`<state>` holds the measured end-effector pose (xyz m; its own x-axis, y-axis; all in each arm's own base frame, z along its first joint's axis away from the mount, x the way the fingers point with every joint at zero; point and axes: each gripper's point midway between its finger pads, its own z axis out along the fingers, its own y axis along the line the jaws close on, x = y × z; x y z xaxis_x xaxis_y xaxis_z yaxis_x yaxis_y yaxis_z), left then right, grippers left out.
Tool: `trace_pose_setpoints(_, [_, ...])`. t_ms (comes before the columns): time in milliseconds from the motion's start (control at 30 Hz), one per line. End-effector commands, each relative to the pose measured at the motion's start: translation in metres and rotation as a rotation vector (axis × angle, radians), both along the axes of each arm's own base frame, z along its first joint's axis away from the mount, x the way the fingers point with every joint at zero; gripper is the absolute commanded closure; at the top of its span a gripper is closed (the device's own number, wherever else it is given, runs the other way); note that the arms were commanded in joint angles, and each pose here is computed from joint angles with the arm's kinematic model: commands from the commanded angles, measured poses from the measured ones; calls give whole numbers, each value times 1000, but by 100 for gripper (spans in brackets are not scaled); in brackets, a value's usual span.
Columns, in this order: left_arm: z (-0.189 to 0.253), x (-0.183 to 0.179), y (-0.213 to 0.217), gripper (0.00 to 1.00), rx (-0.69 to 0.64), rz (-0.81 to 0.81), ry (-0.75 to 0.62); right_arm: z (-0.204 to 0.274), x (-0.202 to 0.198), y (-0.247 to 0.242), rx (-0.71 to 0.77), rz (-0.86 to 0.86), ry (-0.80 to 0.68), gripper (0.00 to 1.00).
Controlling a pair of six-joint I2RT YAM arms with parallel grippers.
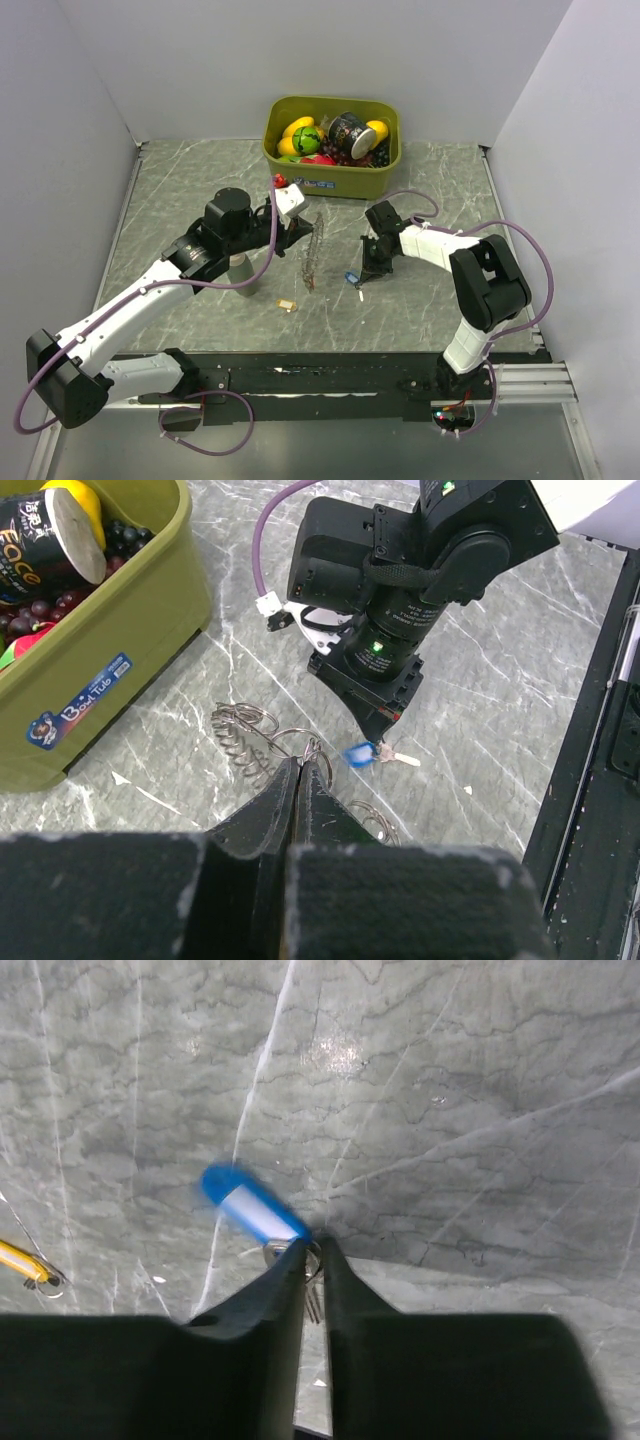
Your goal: Put the keys on the keyring
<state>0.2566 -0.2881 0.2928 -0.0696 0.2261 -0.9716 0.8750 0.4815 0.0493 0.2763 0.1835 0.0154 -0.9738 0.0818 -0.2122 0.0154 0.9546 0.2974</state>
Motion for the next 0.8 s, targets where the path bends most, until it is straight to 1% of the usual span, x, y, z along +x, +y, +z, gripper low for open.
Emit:
trace_pose_setpoints(0, [26,2,-2,99,-54,-11,-60,9,1,-2,2,11,-26,93])
trace_pose_setpoints(33, [26,2,-3,99,-54,-11,-60,11,2,-1,5,17,-34,99])
trace_pose_setpoints(67, [27,2,-2,99,-55,-9,-62,11,2,-1,8,17,-38,100])
trace_pose_setpoints(233, [26,1,-2,99,-52,-6,-57,23,5,0,22,24,-75,100])
trace_pose_setpoints(367, [25,2,0,99,-46,0,-65,45,11,2,44,42,-143,100])
trace_pose_setpoints(433, [25,2,1,99,-42,-1,-69,66,17,3,53,88,-220,100])
trace_pose_setpoints(467, [26,2,1,99,-40,-2,-71,76,17,11,99,133,-247,100])
trace_pose_setpoints(500, [26,2,1,99,-35,-2,-77,92,17,13,115,182,-311,100])
trace_pose_setpoints(533, [27,3,2,99,-34,0,-81,103,21,15,130,194,-361,100])
trace_pose_setpoints(567, [27,3,2,99,-31,3,-83,124,19,21,185,230,-431,100])
trace_pose_setpoints(633, [26,4,4,99,-15,6,-98,133,13,23,209,301,-505,100])
trace_pose_setpoints(667, [26,3,5,99,-8,5,-109,153,9,29,264,343,-573,100])
trace_pose_setpoints(733, [27,1,6,99,-6,-4,-123,165,1,32,292,420,-643,100])
trace_pose_setpoints(767, [28,1,7,99,-3,-8,-130,184,-1,35,325,454,-721,100])
